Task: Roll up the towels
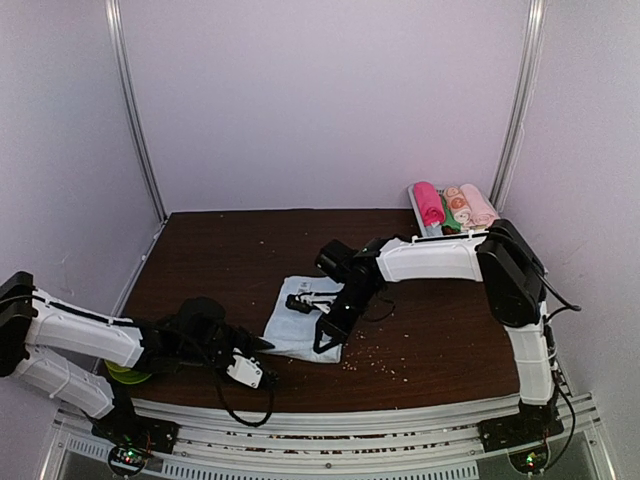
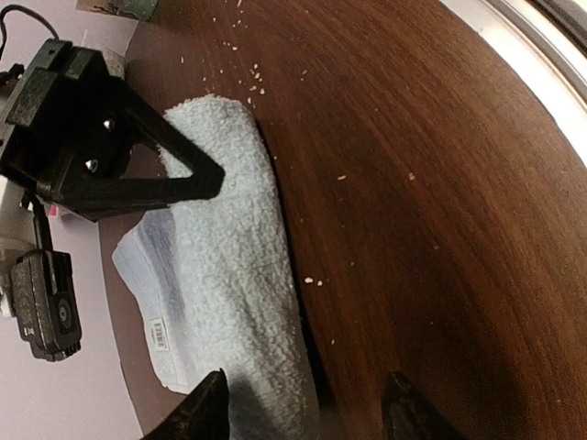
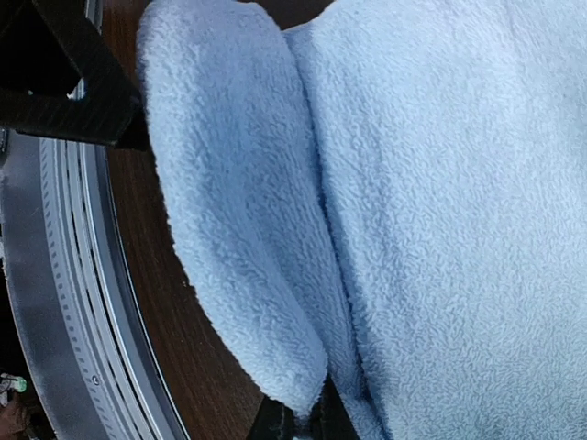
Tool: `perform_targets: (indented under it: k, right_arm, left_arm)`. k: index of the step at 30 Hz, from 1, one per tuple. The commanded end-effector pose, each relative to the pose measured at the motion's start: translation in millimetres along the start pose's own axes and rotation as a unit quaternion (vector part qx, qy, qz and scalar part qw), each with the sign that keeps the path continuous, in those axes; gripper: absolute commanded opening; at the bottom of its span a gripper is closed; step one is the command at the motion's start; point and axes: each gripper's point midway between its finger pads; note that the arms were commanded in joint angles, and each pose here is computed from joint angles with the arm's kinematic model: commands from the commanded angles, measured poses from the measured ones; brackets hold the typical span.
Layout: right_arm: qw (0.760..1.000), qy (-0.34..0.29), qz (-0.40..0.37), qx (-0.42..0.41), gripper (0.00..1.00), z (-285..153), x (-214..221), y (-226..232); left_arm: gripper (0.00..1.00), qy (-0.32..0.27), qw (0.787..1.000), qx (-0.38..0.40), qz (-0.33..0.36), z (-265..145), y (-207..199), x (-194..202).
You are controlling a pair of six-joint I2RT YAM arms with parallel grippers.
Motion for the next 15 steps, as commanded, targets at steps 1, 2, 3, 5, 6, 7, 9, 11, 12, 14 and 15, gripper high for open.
perform_targets:
  k: [1, 2, 3, 5, 6, 7, 9, 11, 12, 14, 15]
  right_arm:
    - [0.999, 0.003, 0.05, -0.008, 0.0, 1, -2, -15]
    - [0.998, 0.002, 0.055, -0.008, 0.0, 1, -3, -18]
    - [0.998, 0.0, 0.059, -0.007, 0.0, 1, -5, -20]
    - [0.998, -0.001, 0.067, -0.008, 0.0, 3, -7, -25]
    - [0.997, -0.002, 0.07, -0.008, 0.0, 3, -8, -27]
    - [0.997, -0.002, 0.074, -0.009, 0.02, 4, -8, -30]
    - [0.997, -0.002, 0.082, -0.013, 0.03, 5, -10, -33]
    - [0.996, 0.001, 0.084, -0.014, 0.03, 6, -10, -35]
    - [0.996, 0.002, 0.084, -0.014, 0.03, 6, -10, -36]
    - [0.996, 0.005, 0.083, -0.016, 0.03, 6, -9, -37]
    - [0.997, 0.007, 0.081, -0.017, 0.02, 7, -9, -37]
  left_arm:
    - [0.57, 0.016, 0.998, -0.038, 0.045, 13, 16, -2]
    - [0.56, 0.018, 0.998, -0.034, 0.05, 17, 14, -2]
    - [0.56, 0.022, 0.998, -0.035, 0.054, 20, 14, -2]
    - [0.55, 0.032, 0.997, -0.037, 0.062, 26, 13, -1]
    - [0.55, 0.035, 0.997, -0.036, 0.062, 28, 13, 0]
    - [0.55, 0.038, 0.997, -0.036, 0.062, 31, 12, 1]
    - [0.54, 0.043, 0.997, -0.032, 0.058, 36, 12, 3]
    - [0.55, 0.053, 0.996, -0.042, 0.054, 39, 14, 6]
    - [0.55, 0.059, 0.995, -0.052, 0.054, 40, 16, 8]
    - [0.57, 0.075, 0.993, -0.081, 0.05, 37, 23, 14]
    - [0.58, 0.08, 0.991, -0.095, 0.053, 35, 26, 15]
Point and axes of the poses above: each gripper's point midway between its finger pads, its own z axis out along the fingers, its own y axis along the line the jaws close on, x = y × z, and after that the axes turned 14 degrees about z, right-handed
